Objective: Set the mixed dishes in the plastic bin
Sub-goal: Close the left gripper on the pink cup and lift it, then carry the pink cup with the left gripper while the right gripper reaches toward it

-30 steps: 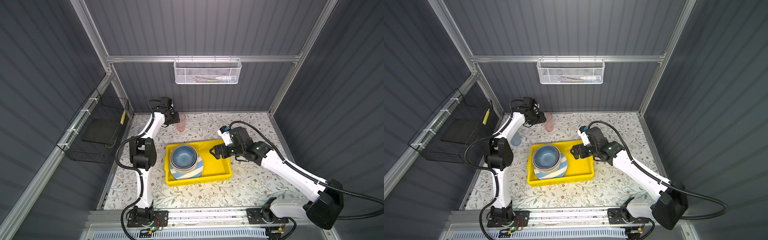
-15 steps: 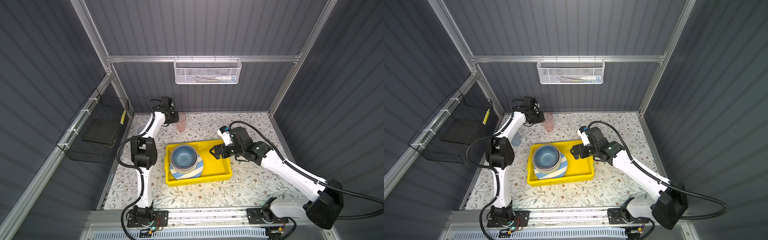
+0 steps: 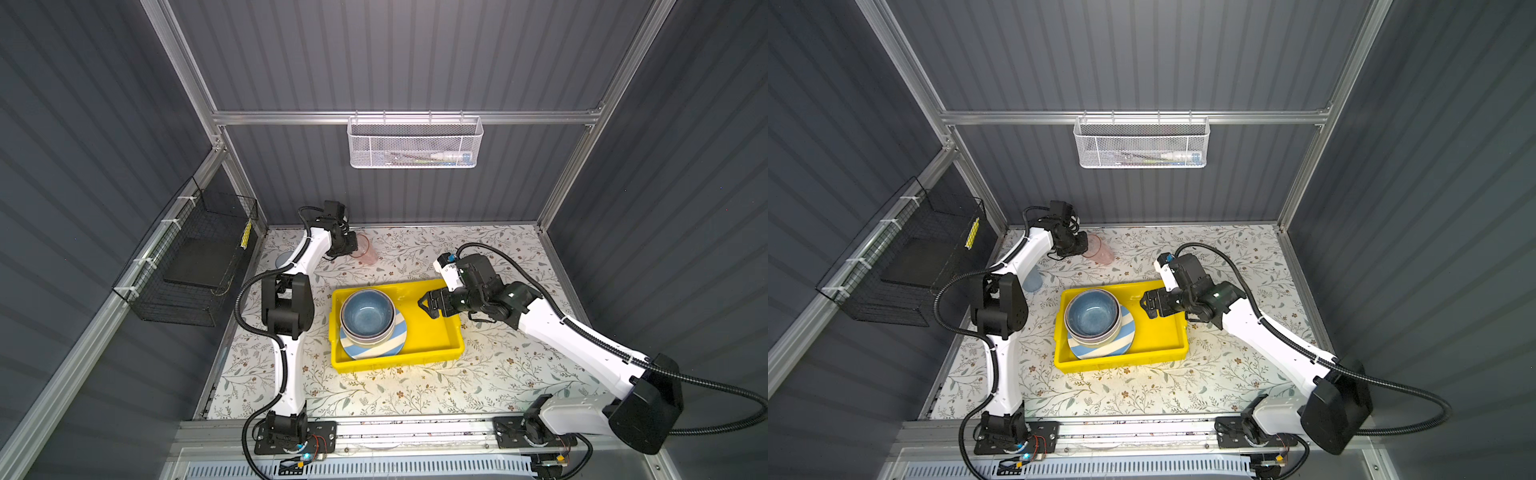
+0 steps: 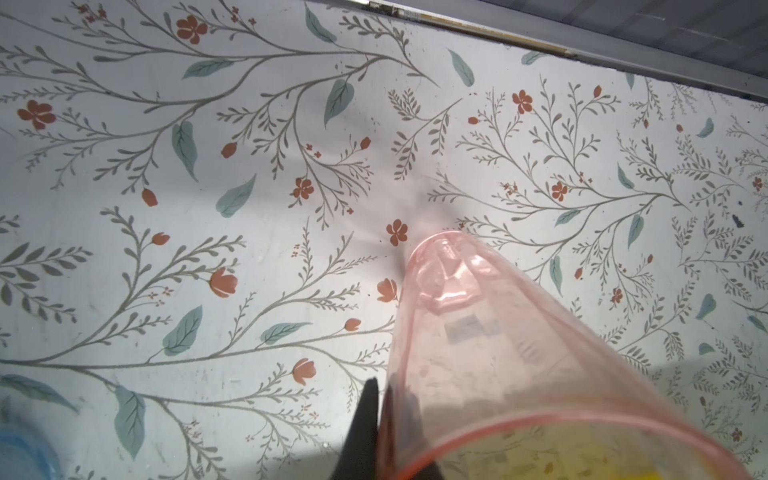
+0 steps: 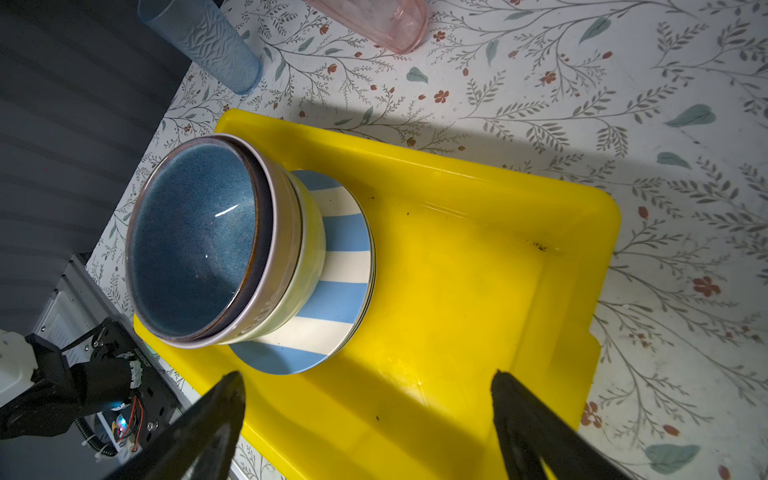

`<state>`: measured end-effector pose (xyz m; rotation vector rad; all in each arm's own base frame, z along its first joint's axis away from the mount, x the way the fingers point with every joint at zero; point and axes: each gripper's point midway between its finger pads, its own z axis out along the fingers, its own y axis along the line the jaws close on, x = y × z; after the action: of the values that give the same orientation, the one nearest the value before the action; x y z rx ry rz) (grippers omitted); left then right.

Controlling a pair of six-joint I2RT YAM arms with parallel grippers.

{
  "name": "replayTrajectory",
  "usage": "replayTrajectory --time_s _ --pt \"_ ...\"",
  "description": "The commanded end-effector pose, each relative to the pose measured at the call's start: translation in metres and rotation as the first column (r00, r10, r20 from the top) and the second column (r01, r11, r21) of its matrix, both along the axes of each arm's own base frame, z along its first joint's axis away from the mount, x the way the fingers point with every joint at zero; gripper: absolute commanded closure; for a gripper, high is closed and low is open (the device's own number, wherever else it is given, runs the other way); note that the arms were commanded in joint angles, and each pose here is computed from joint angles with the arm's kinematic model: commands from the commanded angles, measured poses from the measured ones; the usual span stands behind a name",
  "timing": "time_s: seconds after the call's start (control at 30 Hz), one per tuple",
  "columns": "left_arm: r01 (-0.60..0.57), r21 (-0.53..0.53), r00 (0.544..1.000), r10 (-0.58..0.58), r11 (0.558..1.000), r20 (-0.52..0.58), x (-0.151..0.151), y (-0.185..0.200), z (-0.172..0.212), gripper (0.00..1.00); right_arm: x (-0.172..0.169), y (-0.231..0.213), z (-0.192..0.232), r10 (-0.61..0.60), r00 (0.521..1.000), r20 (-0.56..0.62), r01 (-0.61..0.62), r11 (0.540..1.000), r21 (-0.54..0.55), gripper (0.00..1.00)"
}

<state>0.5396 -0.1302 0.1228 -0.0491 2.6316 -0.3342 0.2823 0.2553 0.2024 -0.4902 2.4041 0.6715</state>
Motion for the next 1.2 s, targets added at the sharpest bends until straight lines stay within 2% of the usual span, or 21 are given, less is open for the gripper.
replayTrajectory --time_s 0.0,0.33,0.5,0.6,0.7,0.9,1.03,1.17 --pt "0.018 0.006 1.000 -0.018 1.000 0.020 -0.012 0.005 0.024 0.95 0.005 0.007 0.014 -0.003 1.000 0.006 0.003 0.999 0.038 0.08" --pt "0.029 -0.080 0.997 -0.023 0.996 0.070 -0.036 -0.002 0.069 1.00 0.015 0.019 0.031 -0.002 1.000 0.024 0.000 0.996 0.086 0.11" --pt "0.053 -0.176 0.994 -0.036 0.983 0.099 -0.059 -0.013 0.092 1.00 0.024 0.029 0.049 -0.003 0.999 0.041 -0.002 0.992 0.130 0.13" --pt "0.050 -0.188 0.990 -0.024 0.981 0.136 -0.075 -0.013 0.106 1.00 0.028 0.035 0.061 -0.001 0.999 0.047 -0.006 0.987 0.159 0.15" --pt "0.049 -0.171 0.983 -0.017 0.984 0.184 -0.093 -0.017 0.123 1.00 0.032 0.043 0.075 0.008 0.999 0.053 -0.018 0.981 0.192 0.17" --pt "0.028 -0.049 0.964 -0.014 0.998 0.267 -0.134 -0.035 0.148 1.00 0.041 0.063 0.094 0.035 0.997 0.074 -0.050 0.977 0.209 0.22" --pt "-0.034 -0.038 0.950 0.044 0.999 0.309 -0.151 -0.028 0.162 1.00 0.043 0.076 0.104 0.053 0.994 0.096 -0.071 0.977 0.200 0.26" --pt "-0.093 0.018 0.941 0.082 0.995 0.327 -0.165 -0.016 0.168 1.00 0.042 0.094 0.120 0.085 0.988 0.129 -0.111 0.971 0.212 0.34"
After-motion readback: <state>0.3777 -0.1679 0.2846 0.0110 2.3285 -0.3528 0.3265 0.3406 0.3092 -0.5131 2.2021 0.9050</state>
